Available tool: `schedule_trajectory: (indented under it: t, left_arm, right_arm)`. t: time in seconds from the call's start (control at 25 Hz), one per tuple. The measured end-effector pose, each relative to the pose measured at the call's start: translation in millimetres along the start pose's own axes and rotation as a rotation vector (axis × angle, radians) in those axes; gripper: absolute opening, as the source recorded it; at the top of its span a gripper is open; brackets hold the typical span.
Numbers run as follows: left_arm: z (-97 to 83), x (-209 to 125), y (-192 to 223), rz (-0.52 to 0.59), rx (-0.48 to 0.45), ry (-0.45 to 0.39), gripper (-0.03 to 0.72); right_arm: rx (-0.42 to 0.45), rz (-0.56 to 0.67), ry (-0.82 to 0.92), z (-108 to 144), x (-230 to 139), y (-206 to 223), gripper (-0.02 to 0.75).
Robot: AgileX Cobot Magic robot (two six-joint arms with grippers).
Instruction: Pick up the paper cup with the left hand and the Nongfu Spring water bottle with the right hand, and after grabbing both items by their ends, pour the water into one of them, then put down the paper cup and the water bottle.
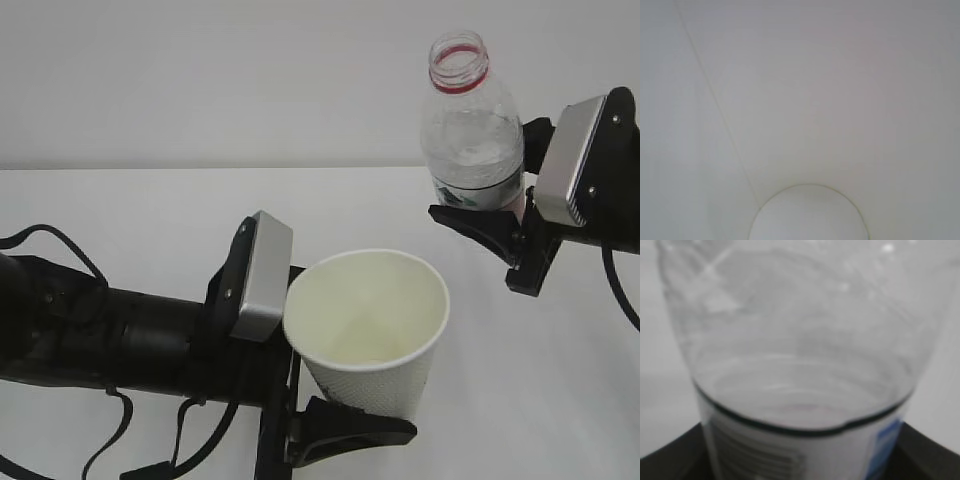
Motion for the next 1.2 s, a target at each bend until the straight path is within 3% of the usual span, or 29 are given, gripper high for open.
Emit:
schedule_trajectory:
  t: [0.56,1.04,1.2]
  left_arm:
    - [24.7,-9,-2,0.042,0.131,-0.054,0.563]
    - [36.9,-11,-4,0.050,0.195,-0.087,0.549]
    - [50.2,-4,-1,0.058,0.224,-0.077,0.549]
  right_arm:
    - [-0.004,0.007,-0.181,-2,-1,0,0.512]
    - [-0.043,0.052,-0.304,-34,0,6,0.512]
    - [-0.044,0.060,-0.348,-41,2,8,0.512]
Point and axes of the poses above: a point on each arm's last joint axis where the gripper is mounted, y pointing out along that axis toward the gripper, z along the wrist's bending axis when the last joint is at zero, x = y × z, the point moved 10 cm from there along y, pointing out along that axis toward the gripper, and after that the axes turned 8 degrees about -y, right-handed, at the moved point
